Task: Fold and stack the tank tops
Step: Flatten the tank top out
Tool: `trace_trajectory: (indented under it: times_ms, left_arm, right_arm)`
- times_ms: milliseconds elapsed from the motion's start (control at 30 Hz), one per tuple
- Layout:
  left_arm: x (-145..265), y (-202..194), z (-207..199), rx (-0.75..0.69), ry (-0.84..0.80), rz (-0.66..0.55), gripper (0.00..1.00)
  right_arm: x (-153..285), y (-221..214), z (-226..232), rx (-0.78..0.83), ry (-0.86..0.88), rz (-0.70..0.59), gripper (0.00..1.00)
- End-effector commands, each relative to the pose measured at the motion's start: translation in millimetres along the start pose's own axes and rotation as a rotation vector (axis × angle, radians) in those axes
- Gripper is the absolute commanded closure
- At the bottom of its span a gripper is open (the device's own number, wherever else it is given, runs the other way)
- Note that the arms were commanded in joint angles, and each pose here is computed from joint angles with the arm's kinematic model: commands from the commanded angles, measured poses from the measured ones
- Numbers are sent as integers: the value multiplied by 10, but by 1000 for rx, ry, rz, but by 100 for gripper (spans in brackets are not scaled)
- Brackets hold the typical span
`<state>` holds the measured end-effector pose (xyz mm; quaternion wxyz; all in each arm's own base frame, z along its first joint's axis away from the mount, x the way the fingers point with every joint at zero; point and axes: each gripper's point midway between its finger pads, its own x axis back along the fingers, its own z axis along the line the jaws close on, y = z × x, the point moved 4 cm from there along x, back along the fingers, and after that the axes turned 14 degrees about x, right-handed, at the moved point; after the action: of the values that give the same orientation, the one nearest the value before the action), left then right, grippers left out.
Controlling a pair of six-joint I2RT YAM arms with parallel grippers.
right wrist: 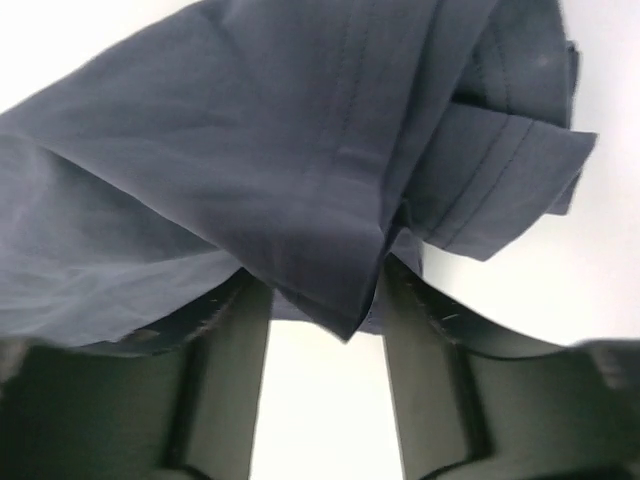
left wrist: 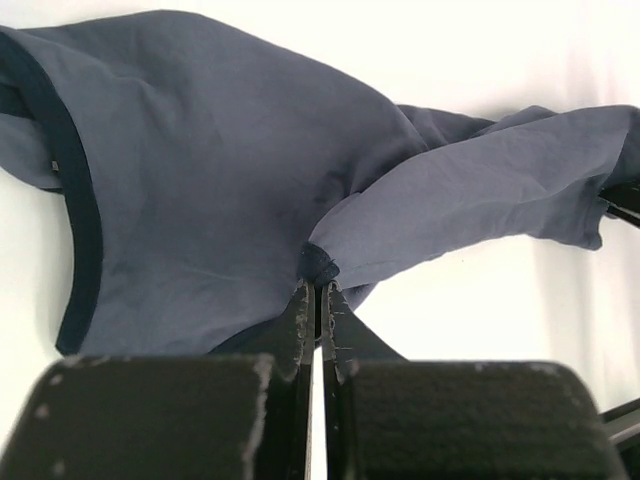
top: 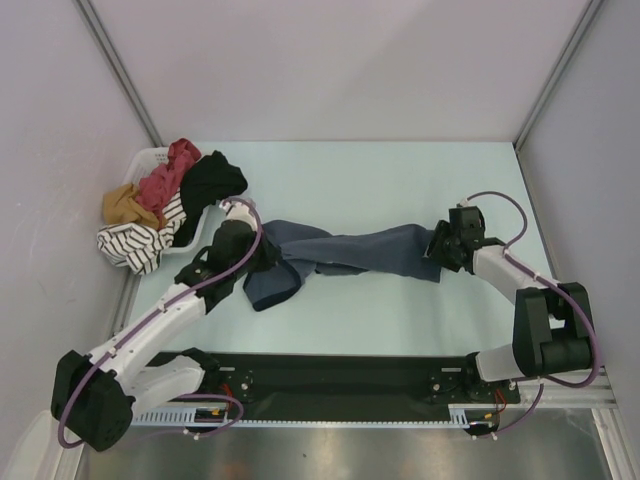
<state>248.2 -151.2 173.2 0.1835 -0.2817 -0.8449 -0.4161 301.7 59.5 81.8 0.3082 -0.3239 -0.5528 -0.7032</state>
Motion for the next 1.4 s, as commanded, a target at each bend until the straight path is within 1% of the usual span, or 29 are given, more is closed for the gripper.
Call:
trace_trajectory:
  times_ms: [0, 67, 200, 333, 367, 467, 600, 667, 900, 933, 967, 1000, 1033, 1067, 1100, 1167, 1233, 1267, 1333, 1367]
  left_arm:
    - [32, 79, -27, -22, -28, -3, 100]
    - [8, 99, -59, -22, -36, 1, 99]
    - [-88, 62, -102, -24, -68, 22, 100]
    - [-111, 47, -76, -42, -62, 28, 100]
    - [-108, 44, -68, -46, -60, 25, 100]
    - [-99, 30, -59, -45, -67, 20, 100]
    - [-119, -5, -32, -42, -64, 27, 100]
    - [-131, -6, -39, -40, -66, 30, 100]
    - [-125, -29, -13, -41, -64, 32, 100]
    - [-121, -27, -15, -42, -66, 30, 100]
    - [-127, -34, 0, -37, -61, 31, 100]
    - [-130, -42, 11, -37, -57, 32, 100]
    - [-136, -50, 21, -35, -54, 33, 100]
    - [-135, -52, 24, -37, -53, 34, 100]
    - [-135, -54, 27, -37, -52, 35, 100]
    - [-129, -52, 35, -36, -51, 32, 100]
    - [-119, -32, 17, -38, -53, 25, 100]
    - [-114, -6, 18, -36, -48, 14, 100]
    - [-104, 117, -26, -24, -30, -20, 100]
    - [-104, 153, -39, -4, -15, -25, 100]
  right_arm:
    - [40, 173, 105, 30, 10, -52, 46]
    - [79, 143, 87, 32, -5, -59, 44]
    - [159, 30, 9, 12, -38, -60, 45]
    - [290, -77, -51, -26, -50, -85, 45]
    - [309, -118, -91, -37, -78, -83, 45]
    - [353, -243, -139, -67, -85, -93, 42]
    - [313, -353, -162, -92, -84, -83, 41]
    - [285, -340, -168, -108, -94, -75, 40]
    - [56, -321, -60, -184, -56, -37, 40]
    - [-10, -363, -56, -195, -58, -10, 41]
    - [-49, -350, -24, -199, -43, -12, 42]
    - [-78, -365, 12, -201, -38, -2, 46]
    - [-146, -383, -3, -199, -67, 14, 50]
    - [-164, -381, 4, -194, -77, 16, 60]
    - [-178, -385, -2, -189, -91, 20, 78]
    - [-153, -343, -9, -189, -110, 13, 99]
    - [-83, -256, -3, -173, -113, -8, 100]
    - [30, -117, 16, -170, -111, -45, 100]
    - [166, -4, -6, -144, -129, -73, 100]
    - [264, 123, 18, -143, -115, -113, 100]
